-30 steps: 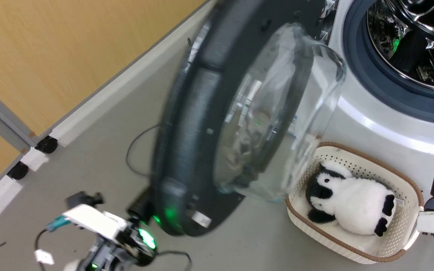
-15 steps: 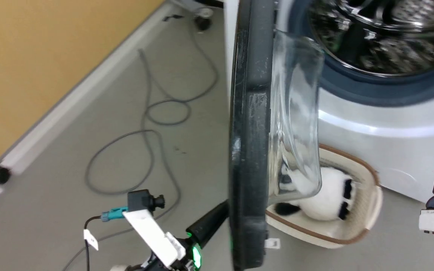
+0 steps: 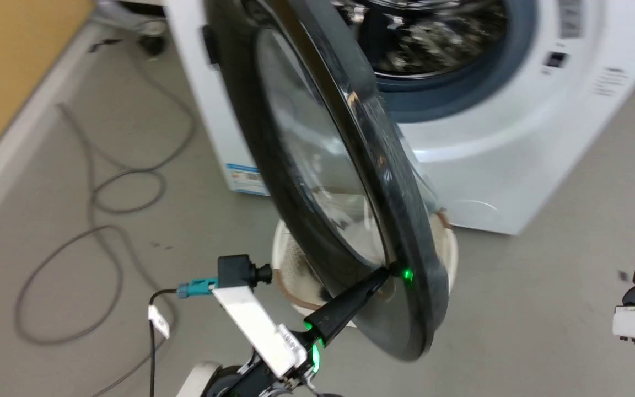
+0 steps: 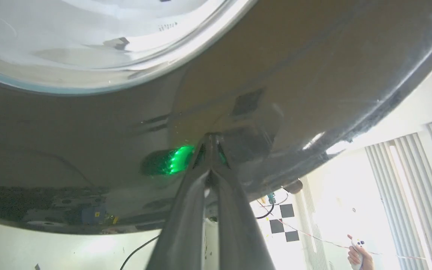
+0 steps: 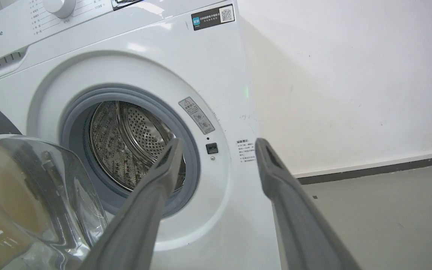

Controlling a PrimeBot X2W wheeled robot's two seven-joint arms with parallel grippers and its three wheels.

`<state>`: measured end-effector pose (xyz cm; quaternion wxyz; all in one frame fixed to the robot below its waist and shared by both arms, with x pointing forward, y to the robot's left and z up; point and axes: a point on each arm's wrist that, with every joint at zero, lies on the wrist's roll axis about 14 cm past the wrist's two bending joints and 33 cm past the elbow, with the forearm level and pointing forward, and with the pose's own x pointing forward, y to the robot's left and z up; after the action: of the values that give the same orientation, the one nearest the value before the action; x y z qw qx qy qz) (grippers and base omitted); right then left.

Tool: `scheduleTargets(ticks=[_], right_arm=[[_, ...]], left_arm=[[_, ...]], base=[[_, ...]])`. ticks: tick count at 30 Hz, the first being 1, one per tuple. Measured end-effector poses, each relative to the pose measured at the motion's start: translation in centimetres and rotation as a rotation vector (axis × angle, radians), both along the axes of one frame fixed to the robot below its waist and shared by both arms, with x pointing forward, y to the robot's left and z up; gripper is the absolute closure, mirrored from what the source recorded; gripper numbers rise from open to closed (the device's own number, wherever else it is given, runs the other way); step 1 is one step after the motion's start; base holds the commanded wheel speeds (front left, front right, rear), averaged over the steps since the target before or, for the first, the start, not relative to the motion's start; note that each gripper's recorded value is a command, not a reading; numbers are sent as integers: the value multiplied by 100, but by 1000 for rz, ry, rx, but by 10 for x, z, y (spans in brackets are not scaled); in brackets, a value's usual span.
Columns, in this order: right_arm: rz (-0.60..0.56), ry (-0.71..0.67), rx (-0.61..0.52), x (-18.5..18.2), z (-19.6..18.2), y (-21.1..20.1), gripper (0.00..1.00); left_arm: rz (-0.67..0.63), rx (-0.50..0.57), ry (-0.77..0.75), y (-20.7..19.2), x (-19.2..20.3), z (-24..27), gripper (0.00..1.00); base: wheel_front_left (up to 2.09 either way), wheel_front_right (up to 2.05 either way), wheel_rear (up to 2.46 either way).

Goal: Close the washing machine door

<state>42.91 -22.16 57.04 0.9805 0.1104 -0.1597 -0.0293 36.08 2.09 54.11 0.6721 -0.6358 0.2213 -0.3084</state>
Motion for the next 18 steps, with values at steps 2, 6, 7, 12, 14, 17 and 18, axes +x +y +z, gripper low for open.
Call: scheduleTargets(ticks=[2, 6, 7, 12, 14, 17, 18], right_arm=[[-32, 4, -4, -7, 0, -11, 0], [-89, 12, -9, -19, -1, -32, 0], [-102, 14, -11, -22, -2, -36, 0], [-140, 24, -18, -31, -3, -49, 0], [-147, 26, -19, -32, -4, -51, 0], [-147, 24, -18, -32, -3, -52, 0], [-146, 23, -18, -32, -3, -51, 0]], left_arm=[[-33, -3, -3, -13, 4, 0, 100], [-89, -22, 9, -37, 11, -1, 100], [-102, -28, 15, -42, 12, -2, 100], [-141, -36, 48, -61, 17, -10, 100], [-149, -29, 53, -66, 18, -12, 100], [-150, -27, 41, -68, 17, -9, 100], [-148, -18, 30, -68, 17, -8, 100]], base=[[0, 0, 0], [0, 0, 0], [0, 0, 0], [0, 0, 0], [0, 0, 0], [0, 0, 0], [0, 0, 0]])
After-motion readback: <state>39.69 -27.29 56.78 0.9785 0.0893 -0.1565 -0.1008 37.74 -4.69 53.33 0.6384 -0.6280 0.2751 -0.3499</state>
